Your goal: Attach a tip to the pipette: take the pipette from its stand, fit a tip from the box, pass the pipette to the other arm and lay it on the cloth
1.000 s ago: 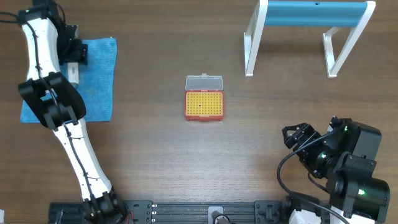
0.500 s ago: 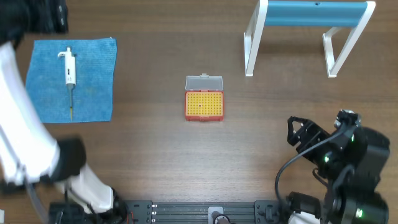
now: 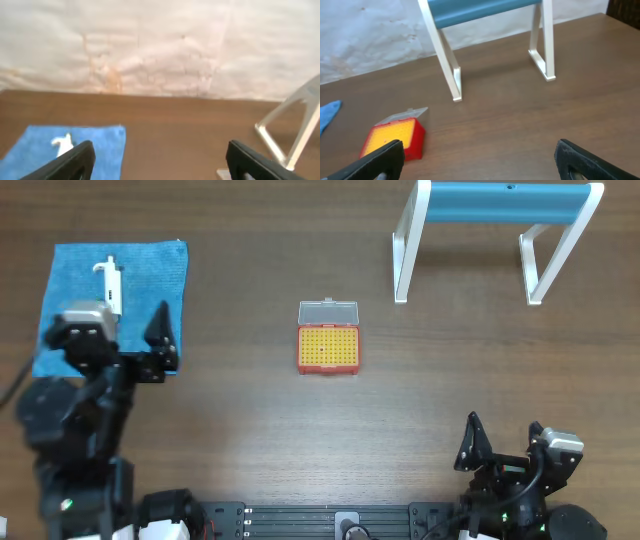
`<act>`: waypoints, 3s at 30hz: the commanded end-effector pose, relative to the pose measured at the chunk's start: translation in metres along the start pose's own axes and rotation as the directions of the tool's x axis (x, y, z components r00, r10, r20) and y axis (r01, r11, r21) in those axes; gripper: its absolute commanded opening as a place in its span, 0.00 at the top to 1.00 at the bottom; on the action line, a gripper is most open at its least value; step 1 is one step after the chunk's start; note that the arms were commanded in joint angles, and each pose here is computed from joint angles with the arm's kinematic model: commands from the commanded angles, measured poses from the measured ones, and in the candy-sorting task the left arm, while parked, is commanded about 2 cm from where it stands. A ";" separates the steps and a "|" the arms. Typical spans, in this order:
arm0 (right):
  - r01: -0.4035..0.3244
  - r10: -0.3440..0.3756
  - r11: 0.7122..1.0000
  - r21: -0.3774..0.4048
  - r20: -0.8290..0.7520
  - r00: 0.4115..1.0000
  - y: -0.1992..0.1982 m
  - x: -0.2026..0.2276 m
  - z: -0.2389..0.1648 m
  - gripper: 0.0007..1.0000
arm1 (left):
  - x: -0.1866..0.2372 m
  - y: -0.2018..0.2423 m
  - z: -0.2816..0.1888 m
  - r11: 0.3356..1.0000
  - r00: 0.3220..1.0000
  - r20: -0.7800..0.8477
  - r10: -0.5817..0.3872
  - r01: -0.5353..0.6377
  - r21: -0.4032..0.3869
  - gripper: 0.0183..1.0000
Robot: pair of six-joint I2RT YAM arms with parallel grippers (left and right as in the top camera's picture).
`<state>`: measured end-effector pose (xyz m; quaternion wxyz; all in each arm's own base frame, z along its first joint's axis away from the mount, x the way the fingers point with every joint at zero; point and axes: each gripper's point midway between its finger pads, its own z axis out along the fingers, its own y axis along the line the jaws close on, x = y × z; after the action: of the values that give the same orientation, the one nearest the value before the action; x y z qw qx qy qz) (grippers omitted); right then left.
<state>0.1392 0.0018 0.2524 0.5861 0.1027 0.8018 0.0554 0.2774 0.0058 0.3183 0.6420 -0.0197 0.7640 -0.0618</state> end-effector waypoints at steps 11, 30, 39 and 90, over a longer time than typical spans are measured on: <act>-0.012 0.019 0.998 0.054 -0.131 0.991 -0.010 0.035 -0.003 0.03 | 0.142 0.010 0.023 0.994 0.895 -0.433 -0.109 0.102 -0.041 0.16; -0.012 0.019 0.998 0.054 -0.132 0.991 -0.010 0.035 -0.003 0.03 | 0.160 -0.006 -0.004 0.998 0.993 0.117 0.019 -0.025 0.050 0.00; -0.012 0.019 0.998 0.054 -0.132 0.991 -0.010 0.035 -0.003 0.03 | 0.164 -0.002 -0.003 0.999 0.995 0.101 0.017 -0.020 0.033 0.00; 0.427 -0.400 0.903 -0.049 0.267 0.877 -0.002 0.056 0.129 0.03 | 0.164 -0.001 -0.003 0.999 0.995 0.101 0.017 -0.020 0.032 0.00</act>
<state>0.2461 0.0099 0.1607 0.6850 -0.0937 0.7218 -0.0318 0.2455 -0.0143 0.1601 0.6807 -0.0006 0.7294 -0.0683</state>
